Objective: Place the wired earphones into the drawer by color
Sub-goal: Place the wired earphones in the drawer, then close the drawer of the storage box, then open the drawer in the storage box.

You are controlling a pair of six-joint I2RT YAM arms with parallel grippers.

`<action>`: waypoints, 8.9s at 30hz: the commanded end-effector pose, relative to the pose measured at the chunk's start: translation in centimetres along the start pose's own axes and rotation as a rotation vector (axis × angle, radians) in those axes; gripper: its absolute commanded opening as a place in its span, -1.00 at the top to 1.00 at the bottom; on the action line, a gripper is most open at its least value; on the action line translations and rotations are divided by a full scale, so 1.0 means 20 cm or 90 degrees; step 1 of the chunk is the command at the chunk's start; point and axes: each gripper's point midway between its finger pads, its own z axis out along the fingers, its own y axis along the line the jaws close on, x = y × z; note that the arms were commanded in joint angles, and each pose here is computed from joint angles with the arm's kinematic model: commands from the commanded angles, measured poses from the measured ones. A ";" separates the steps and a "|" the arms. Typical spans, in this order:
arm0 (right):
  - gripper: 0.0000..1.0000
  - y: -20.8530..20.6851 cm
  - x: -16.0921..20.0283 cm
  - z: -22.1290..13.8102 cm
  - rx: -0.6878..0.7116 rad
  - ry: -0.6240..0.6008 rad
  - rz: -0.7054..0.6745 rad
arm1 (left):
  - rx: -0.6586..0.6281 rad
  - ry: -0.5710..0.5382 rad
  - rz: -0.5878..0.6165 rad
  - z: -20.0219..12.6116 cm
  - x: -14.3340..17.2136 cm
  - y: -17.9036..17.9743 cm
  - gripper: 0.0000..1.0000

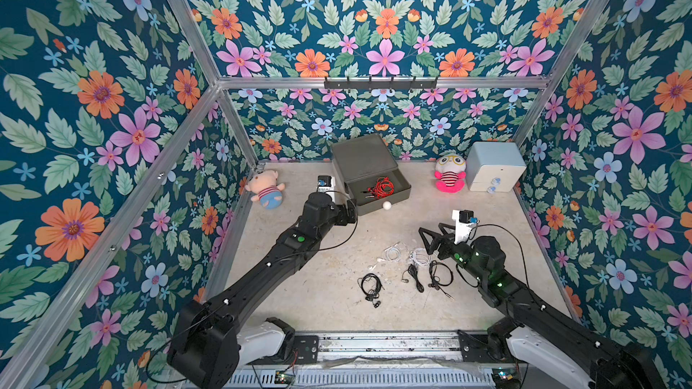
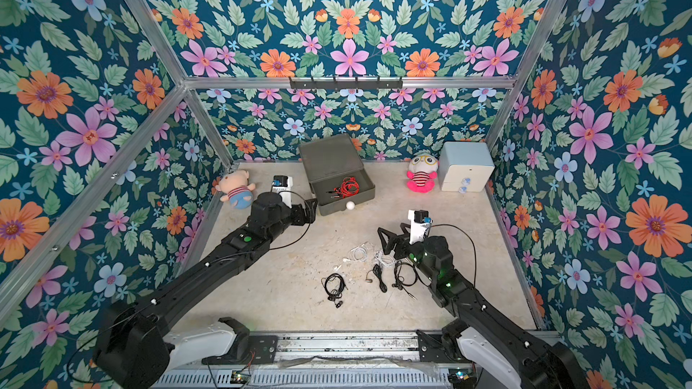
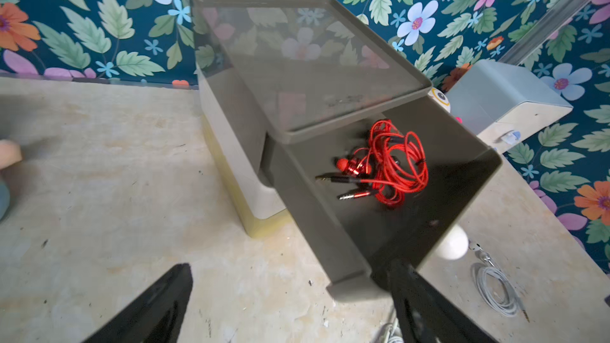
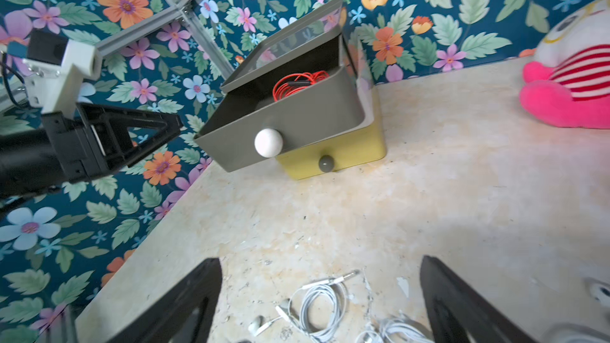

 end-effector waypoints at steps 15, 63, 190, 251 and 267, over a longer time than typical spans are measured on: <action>-0.54 0.15 0.06 0.39 -0.016 0.071 0.109 | -0.001 -0.171 -0.008 -0.30 0.18 0.19 -0.99; 0.24 0.20 -0.01 0.74 -0.028 0.055 0.182 | -0.005 -0.166 -0.004 -0.31 0.17 0.19 -0.98; 0.07 -0.03 0.14 1.24 0.012 0.031 0.223 | -0.036 -0.160 0.013 -0.29 0.20 0.23 -0.98; 0.39 0.00 0.32 0.89 0.017 0.072 0.253 | -0.041 -0.161 0.014 -0.29 0.20 0.24 -0.98; 0.39 0.04 0.40 0.78 0.026 0.100 0.246 | -0.042 -0.161 0.014 -0.29 0.20 0.24 -0.98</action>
